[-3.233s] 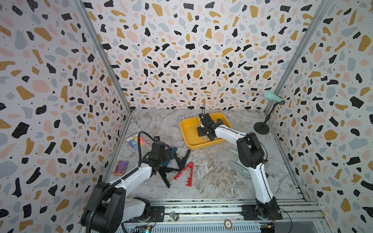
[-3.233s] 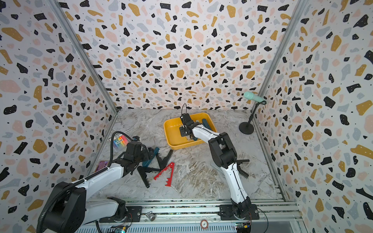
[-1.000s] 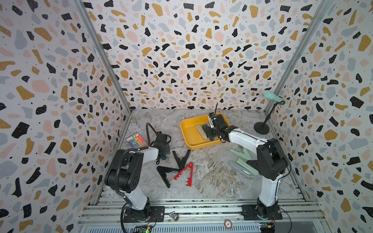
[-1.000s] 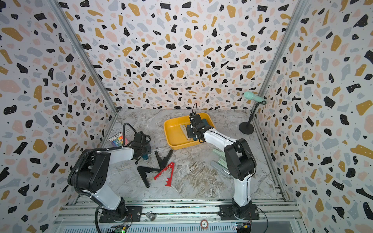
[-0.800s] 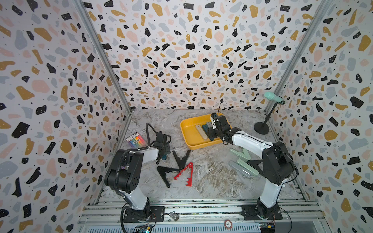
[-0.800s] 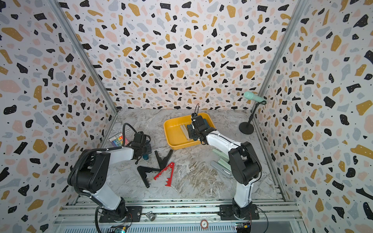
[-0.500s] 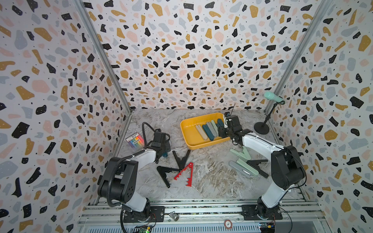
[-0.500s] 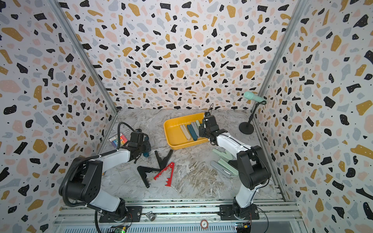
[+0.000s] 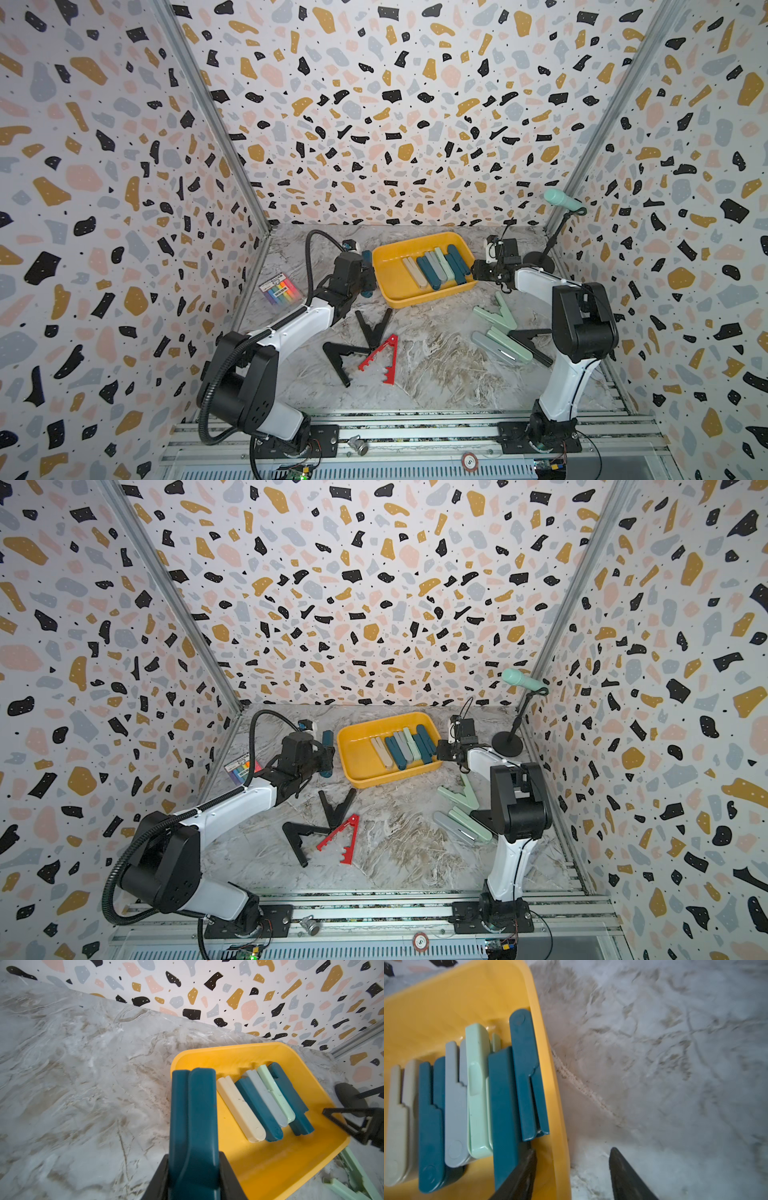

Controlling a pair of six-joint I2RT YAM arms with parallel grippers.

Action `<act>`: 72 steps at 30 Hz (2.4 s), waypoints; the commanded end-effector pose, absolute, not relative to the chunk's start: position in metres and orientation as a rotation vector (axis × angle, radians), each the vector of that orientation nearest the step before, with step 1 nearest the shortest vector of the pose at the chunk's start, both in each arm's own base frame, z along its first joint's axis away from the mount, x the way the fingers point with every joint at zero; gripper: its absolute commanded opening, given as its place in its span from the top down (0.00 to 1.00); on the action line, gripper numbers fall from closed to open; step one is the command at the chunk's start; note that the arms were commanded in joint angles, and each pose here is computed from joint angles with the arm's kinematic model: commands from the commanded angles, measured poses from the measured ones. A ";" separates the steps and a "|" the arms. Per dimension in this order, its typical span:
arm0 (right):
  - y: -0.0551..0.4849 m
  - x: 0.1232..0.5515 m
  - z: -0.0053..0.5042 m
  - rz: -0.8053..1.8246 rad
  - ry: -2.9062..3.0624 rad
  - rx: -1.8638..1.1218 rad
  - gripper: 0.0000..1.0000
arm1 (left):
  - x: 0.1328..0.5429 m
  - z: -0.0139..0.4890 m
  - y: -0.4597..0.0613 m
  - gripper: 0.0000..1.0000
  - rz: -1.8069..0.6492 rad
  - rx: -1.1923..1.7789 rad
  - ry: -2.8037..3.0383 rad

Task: Put the pruning pliers into the storage box
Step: Pick up the pruning pliers from the center of the board, then place the pruning pliers in the storage box.

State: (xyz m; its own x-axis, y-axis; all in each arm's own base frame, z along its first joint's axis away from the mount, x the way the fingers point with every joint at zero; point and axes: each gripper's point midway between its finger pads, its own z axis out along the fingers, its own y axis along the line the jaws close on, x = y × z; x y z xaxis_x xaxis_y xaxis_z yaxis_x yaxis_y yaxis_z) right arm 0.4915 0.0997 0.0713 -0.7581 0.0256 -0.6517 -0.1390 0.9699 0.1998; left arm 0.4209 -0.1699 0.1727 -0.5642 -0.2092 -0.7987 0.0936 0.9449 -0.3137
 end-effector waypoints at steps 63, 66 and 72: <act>0.166 0.444 0.105 0.533 2.335 0.016 0.67 | 0.498 0.048 -0.278 0.73 -0.466 0.047 2.413; 0.166 0.444 0.106 0.528 2.332 0.017 0.66 | 0.496 0.054 -0.277 0.70 -0.472 0.046 2.401; 0.164 0.446 0.108 0.517 2.329 0.016 0.63 | 0.498 0.065 -0.274 0.62 -0.466 0.030 2.379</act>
